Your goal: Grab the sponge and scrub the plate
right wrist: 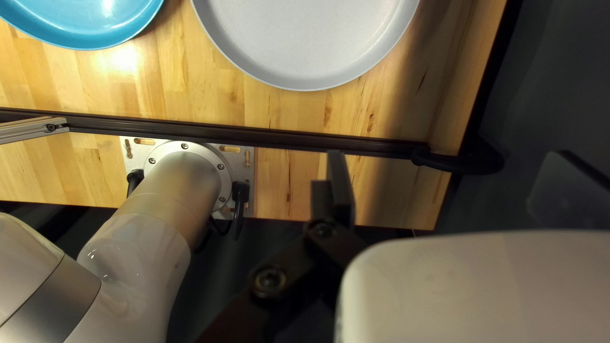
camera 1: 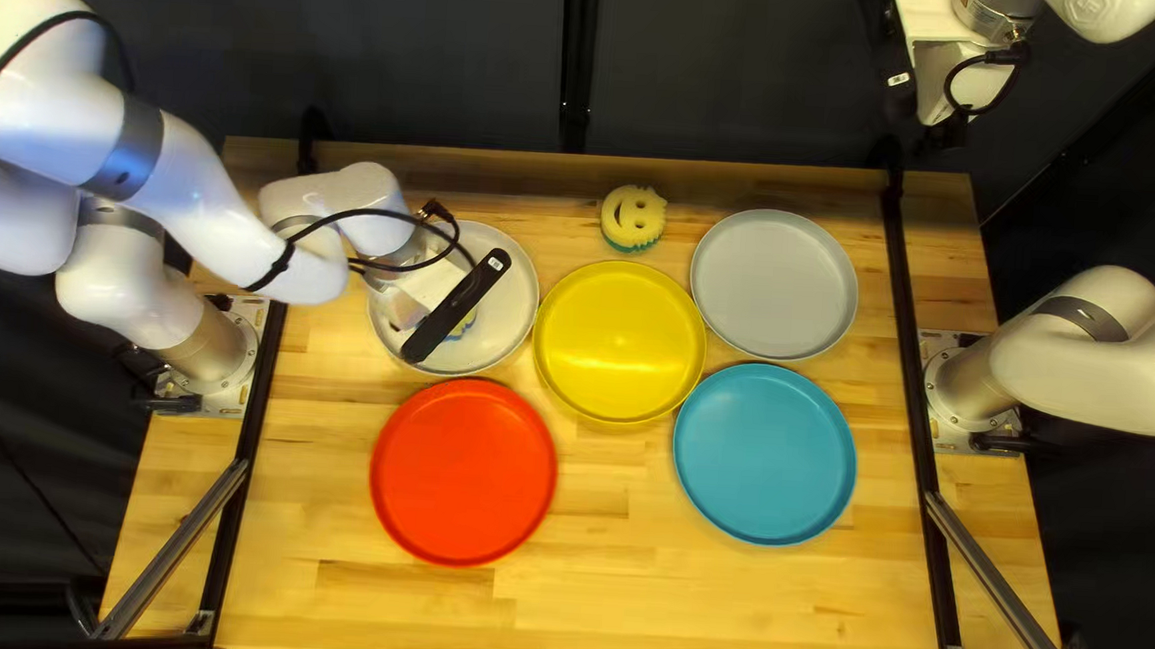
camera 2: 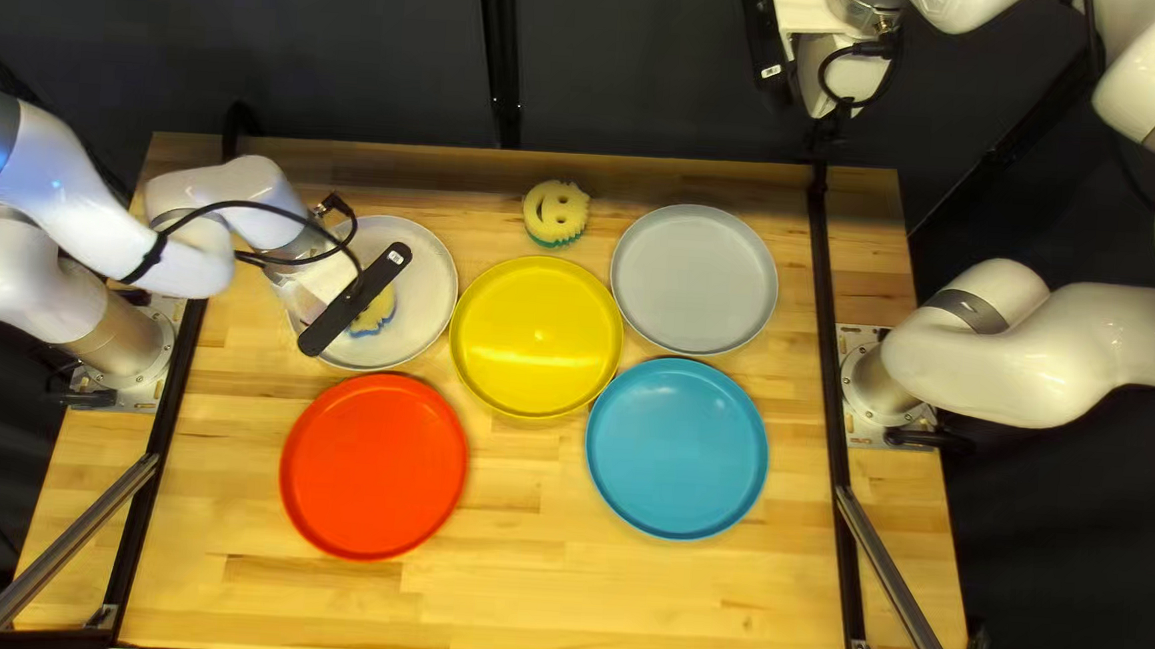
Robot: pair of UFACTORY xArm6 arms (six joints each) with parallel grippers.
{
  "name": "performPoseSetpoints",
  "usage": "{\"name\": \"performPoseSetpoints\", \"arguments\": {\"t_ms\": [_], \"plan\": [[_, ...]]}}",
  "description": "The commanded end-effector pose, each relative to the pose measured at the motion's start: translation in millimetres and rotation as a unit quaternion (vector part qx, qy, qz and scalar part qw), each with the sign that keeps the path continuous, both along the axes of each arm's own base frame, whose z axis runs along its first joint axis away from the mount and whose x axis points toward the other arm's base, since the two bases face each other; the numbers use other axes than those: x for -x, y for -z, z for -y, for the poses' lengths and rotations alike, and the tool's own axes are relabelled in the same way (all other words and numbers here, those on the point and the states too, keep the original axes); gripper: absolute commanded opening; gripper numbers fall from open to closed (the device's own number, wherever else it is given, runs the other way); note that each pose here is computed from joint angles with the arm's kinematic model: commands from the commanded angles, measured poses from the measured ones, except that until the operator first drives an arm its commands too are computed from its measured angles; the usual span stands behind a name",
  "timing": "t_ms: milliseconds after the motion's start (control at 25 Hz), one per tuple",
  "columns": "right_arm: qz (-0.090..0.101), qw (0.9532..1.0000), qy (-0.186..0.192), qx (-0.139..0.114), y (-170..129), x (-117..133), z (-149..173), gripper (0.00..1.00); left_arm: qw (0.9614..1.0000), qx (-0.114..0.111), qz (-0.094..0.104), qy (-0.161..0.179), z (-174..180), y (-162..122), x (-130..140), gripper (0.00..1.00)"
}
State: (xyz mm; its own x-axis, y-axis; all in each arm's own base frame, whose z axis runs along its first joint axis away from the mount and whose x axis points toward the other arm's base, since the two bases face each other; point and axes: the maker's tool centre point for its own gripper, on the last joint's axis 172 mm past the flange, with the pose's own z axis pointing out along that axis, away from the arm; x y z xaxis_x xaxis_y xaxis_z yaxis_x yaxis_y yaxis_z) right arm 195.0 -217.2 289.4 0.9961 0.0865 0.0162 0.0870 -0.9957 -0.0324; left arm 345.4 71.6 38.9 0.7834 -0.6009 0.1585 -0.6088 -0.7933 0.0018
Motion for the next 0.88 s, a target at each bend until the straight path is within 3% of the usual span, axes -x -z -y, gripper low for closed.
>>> {"name": "performPoseSetpoints", "arguments": {"t_ms": [40, 240, 680, 880], "plan": [[0.000, 1.0000, 0.000, 0.000, 0.0, 0.0, 0.0, 1.00, 0.9999, 0.005, 0.009, 0.004, -8.9, 2.4, -18.2, 0.00], [0.000, 1.0000, 0.000, 0.000, 0.0, 0.0, 0.0, 1.00, 0.9999, 0.007, 0.009, 0.006, -4.0, -1.6, -3.3, 0.00], [0.000, 1.0000, 0.000, 0.000, 0.0, 0.0, 0.0, 1.00, 0.9997, 0.017, -0.005, -0.014, 11.5, 3.8, 61.6, 0.00], [0.000, 1.0000, 0.000, 0.000, 0.0, 0.0, 0.0, 1.00, 0.9997, 0.016, -0.005, -0.018, 4.3, 1.5, 51.4, 0.00]]}}
